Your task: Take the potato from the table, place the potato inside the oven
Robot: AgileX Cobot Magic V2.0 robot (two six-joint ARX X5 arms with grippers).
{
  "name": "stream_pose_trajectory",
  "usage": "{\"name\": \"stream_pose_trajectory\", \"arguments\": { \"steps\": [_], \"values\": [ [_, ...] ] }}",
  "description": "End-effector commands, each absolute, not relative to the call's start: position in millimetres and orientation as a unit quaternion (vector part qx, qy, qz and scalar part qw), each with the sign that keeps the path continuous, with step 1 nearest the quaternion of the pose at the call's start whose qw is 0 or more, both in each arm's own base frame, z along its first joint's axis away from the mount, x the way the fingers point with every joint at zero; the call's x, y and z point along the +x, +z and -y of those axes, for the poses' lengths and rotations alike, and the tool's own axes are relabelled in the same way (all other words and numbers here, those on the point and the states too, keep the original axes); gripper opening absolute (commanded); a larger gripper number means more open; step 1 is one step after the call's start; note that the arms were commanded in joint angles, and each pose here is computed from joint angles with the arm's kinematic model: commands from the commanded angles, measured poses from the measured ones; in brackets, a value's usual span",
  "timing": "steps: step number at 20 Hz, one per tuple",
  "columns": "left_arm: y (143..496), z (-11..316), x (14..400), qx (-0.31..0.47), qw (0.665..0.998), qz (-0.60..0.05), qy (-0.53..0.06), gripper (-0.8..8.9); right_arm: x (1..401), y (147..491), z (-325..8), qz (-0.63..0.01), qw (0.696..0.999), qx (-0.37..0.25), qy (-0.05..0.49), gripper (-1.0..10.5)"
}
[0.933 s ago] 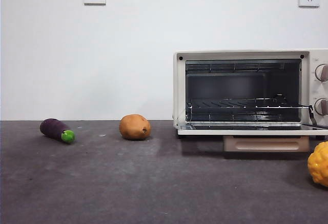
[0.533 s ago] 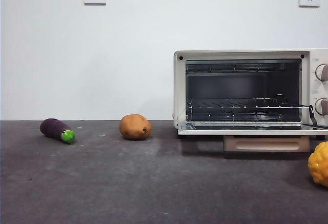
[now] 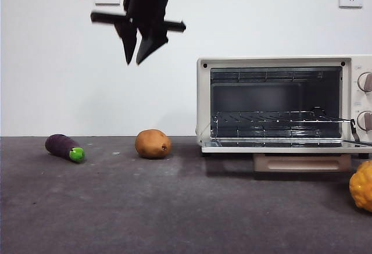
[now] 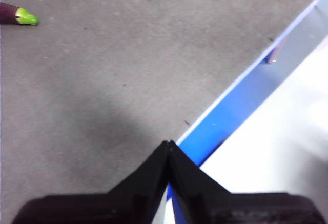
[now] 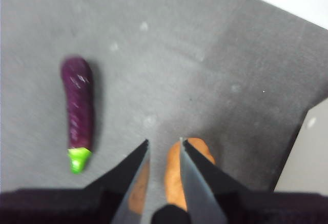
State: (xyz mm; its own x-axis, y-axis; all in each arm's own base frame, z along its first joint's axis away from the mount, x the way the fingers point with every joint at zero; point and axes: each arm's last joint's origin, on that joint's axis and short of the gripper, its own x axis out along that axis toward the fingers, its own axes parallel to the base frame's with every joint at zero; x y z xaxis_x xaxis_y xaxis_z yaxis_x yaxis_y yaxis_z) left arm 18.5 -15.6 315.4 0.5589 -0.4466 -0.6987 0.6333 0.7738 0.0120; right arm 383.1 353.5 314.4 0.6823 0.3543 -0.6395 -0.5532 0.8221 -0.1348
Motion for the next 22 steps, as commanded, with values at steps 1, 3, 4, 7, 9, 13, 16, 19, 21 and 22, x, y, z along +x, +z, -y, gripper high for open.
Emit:
{"name": "stream_pose_trajectory", "arguments": {
  "steps": [1,3,4,7,9,13,16,19,21,22],
  "values": [
    [313.8,14.9,19.4,0.143,0.879,-0.347,-0.295,-0.05,391.6,291.3,-362.2,-0.311,0.897,-0.185,0.256,1.7],
    [313.9,14.0,20.0,0.15,0.885,-0.342,-0.28,-0.05,395.7,279.7,-366.1,-0.314,0.895,-0.187,0.258,2.8],
    [314.0,13.6,20.3,0.153,0.887,-0.34,-0.272,-0.05,396.9,275.6,-367.7,-0.315,0.893,-0.189,0.262,3.2],
    [314.1,13.2,20.7,0.157,0.89,-0.337,-0.264,-0.05,400.0,268.0,-370.1,-0.313,0.89,-0.195,0.267,4.2],
    [314.1,13.2,20.7,0.16,0.889,-0.336,-0.265,-0.05,403.8,262.2,-369.6,-0.316,0.89,-0.194,0.267,5.6],
    [314.1,13.2,20.7,0.162,0.889,-0.336,-0.266,-0.05,411.7,245.0,-367.7,-0.334,0.883,-0.194,0.268,5.8],
    [314.1,13.2,20.7,0.161,0.889,-0.336,-0.265,-0.05,415.3,237.0,-366.2,-0.342,0.88,-0.196,0.265,5.8],
    [314.1,13.2,20.7,0.162,0.889,-0.336,-0.266,-0.05,421.1,233.1,-361.1,-0.347,0.88,-0.192,0.261,5.8],
    [314.1,13.2,20.7,0.163,0.889,-0.336,-0.266,-0.05,424.5,226.5,-359.6,-0.356,0.878,-0.184,0.262,5.8],
    [314.1,13.2,20.7,0.163,0.889,-0.336,-0.266,-0.05,426.9,224.6,-357.4,-0.36,0.879,-0.176,0.259,5.8]
  ]
}}
